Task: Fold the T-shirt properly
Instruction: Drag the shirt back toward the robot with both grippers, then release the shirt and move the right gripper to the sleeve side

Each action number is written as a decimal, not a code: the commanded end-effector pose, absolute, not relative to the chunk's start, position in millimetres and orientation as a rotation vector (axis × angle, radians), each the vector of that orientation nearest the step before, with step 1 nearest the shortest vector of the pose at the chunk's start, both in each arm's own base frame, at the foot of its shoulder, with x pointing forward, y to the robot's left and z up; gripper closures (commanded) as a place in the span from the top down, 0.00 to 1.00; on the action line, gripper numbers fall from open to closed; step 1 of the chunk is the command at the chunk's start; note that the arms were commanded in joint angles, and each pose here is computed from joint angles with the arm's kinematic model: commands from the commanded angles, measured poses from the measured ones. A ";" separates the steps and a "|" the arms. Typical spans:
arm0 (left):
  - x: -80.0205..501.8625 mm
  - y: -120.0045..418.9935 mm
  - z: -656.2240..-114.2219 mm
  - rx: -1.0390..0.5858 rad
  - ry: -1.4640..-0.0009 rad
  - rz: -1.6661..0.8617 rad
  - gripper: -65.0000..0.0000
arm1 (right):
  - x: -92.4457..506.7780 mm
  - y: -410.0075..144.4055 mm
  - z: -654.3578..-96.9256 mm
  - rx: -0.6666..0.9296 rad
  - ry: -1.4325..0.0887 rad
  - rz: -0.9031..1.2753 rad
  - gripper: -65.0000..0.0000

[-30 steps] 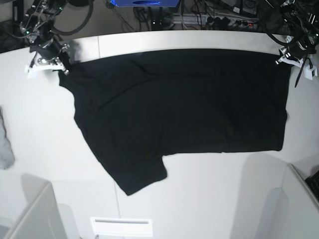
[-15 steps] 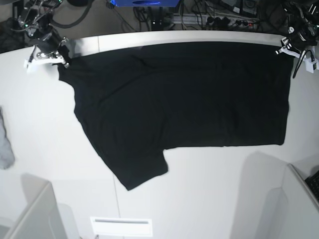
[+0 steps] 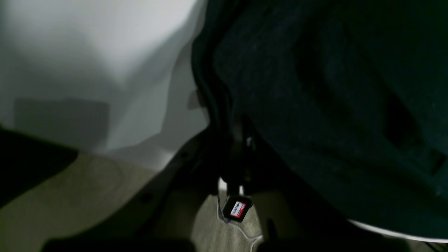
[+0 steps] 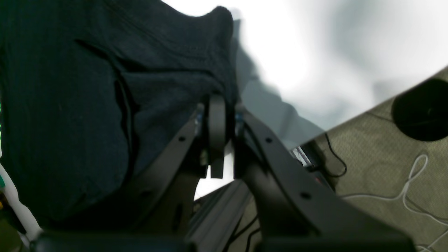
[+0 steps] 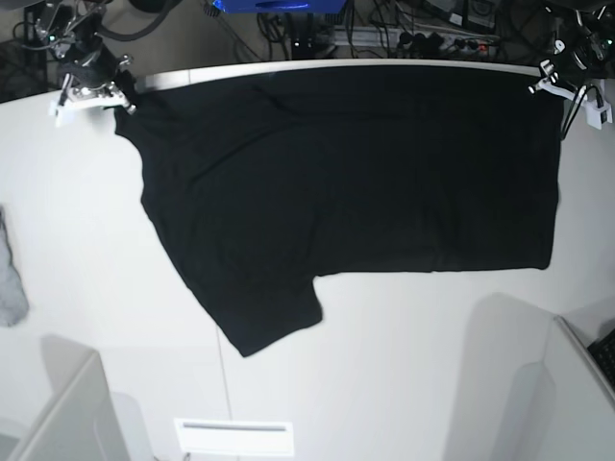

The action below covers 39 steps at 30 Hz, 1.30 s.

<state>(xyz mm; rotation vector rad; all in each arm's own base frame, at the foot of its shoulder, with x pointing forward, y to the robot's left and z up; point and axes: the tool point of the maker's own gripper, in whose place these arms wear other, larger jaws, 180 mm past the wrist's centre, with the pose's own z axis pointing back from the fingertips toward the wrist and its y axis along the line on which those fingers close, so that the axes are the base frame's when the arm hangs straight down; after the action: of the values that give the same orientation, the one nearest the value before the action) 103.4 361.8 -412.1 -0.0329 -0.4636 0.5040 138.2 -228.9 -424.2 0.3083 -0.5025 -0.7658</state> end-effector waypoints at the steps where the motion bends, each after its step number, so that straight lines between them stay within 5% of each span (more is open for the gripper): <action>1: 108.6 370.5 -401.8 -0.008 -0.498 0.492 0.00 | 143.3 -237.7 -415.0 0.288 -0.543 -0.758 0.00; 3: 108.4 370.9 -401.7 -0.007 -0.499 0.493 0.00 | 143.2 -238.2 -414.9 0.287 -0.544 -0.759 0.01; 4: 108.4 370.9 -401.7 -0.007 -0.499 0.493 0.01 | 143.2 -238.2 -414.9 0.287 -0.544 -0.759 0.11; 6: 107.6 371.7 -401.0 -0.004 -0.499 0.494 0.22 | 142.9 -238.4 -413.9 0.285 -0.546 -0.757 0.34; 8: 105.5 380.5 -392.0 0.023 -0.523 0.510 0.41 | 144.0 -241.0 -408.5 0.277 -0.565 -0.759 0.46; 10: 100.4 392.7 -378.6 0.064 -0.560 0.543 0.59 | 142.4 -251.0 -399.8 0.256 -0.603 -0.799 0.45; 13: 95.7 411.8 -351.6 0.139 -0.633 0.581 0.70 | 145.8 -264.5 -387.1 0.229 -0.655 -0.818 0.46; 26: 192.9 420.3 -277.8 0.197 -0.856 0.369 0.70 | 275.5 -249.1 -325.1 0.329 -0.876 -0.538 0.46; 39: 259.5 408.9 -271.2 0.280 -0.829 0.214 0.70 | 385.0 -214.5 -341.2 0.456 -0.786 -0.434 0.46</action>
<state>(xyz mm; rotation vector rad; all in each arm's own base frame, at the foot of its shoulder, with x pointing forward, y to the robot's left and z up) 253.5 402.0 -286.9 0.2515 -0.7861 0.2235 373.0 -208.0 -360.8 0.4556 -0.7201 -0.4451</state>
